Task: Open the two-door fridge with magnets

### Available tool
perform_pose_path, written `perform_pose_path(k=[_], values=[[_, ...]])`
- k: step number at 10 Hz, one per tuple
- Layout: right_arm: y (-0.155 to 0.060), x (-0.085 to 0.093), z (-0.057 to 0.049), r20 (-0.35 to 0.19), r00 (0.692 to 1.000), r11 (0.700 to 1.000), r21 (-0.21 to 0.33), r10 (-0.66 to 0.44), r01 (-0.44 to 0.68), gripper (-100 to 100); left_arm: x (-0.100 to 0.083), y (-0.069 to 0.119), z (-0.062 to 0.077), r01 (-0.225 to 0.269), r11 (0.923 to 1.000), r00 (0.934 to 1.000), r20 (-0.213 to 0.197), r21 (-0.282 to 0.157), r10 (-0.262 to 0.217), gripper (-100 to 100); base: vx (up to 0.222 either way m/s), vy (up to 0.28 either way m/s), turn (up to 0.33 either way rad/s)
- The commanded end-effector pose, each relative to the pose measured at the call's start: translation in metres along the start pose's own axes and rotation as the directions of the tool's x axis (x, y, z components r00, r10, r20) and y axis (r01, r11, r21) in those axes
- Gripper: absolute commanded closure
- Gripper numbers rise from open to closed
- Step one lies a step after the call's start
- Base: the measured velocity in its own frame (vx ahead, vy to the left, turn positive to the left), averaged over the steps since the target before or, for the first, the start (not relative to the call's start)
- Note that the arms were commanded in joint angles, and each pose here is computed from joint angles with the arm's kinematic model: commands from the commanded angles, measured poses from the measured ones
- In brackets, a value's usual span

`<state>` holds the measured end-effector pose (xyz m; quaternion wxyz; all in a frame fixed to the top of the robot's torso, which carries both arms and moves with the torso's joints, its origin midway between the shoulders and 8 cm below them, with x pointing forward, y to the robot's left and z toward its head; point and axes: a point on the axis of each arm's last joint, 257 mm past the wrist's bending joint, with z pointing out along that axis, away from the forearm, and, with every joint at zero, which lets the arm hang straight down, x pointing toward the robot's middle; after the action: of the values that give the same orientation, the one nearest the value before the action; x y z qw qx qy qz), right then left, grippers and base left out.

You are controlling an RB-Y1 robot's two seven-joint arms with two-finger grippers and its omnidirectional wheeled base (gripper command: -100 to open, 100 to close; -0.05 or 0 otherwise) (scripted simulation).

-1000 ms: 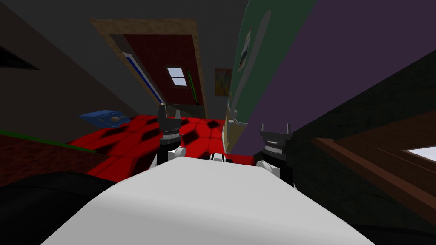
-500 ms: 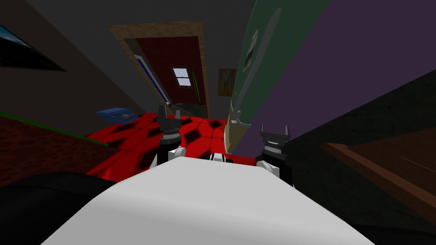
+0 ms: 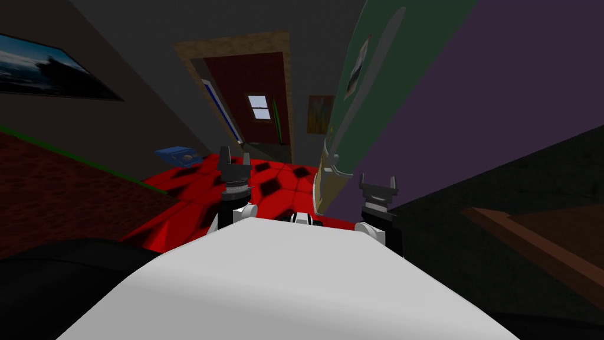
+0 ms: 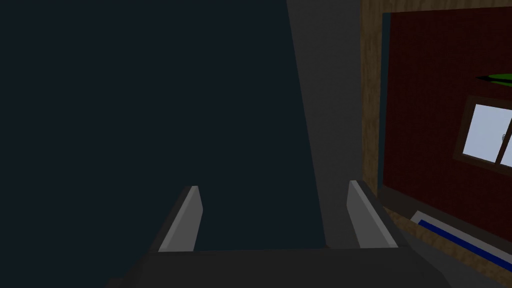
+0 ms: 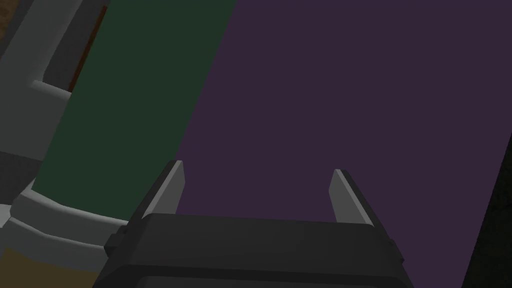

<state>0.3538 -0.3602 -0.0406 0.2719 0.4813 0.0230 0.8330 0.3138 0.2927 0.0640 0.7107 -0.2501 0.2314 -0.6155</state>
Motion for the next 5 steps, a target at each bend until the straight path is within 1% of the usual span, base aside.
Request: perform_pose_path(k=[1,2,3,4,5], values=[[-0.002,-0.011,0.000,0.025,0.992,0.992,-0.009,0.124,-0.124,-100,0.000,0.000,0.000,0.000,1.0000,1.0000,0.000,0.000,0.000,0,-0.010,0.001,0.152],[-0.002,-0.011,0.000,0.024,0.988,0.988,-0.010,0.153,-0.153,-100,0.000,0.000,0.000,0.000,1.0000,1.0000,0.000,0.000,0.000,0,-0.008,-0.001,0.078],[-0.003,-0.018,0.001,0.038,0.976,0.977,-0.019,0.213,-0.212,-100,0.000,0.000,0.000,0.000,1.0000,1.0000,0.000,0.000,0.000,0,-0.009,-0.001,0.129],[-0.003,-0.018,0.001,0.038,0.970,0.970,-0.020,0.241,-0.241,-100,0.000,0.000,0.000,0.000,1.0000,1.0000,0.000,0.000,0.000,0,-0.008,-0.003,0.081],[-0.006,-0.025,0.001,0.050,0.952,0.954,-0.030,0.301,-0.300,-100,0.000,0.000,0.000,0.000,1.0000,1.0000,0.000,0.000,0.000,0,-0.012,-0.002,0.159]])
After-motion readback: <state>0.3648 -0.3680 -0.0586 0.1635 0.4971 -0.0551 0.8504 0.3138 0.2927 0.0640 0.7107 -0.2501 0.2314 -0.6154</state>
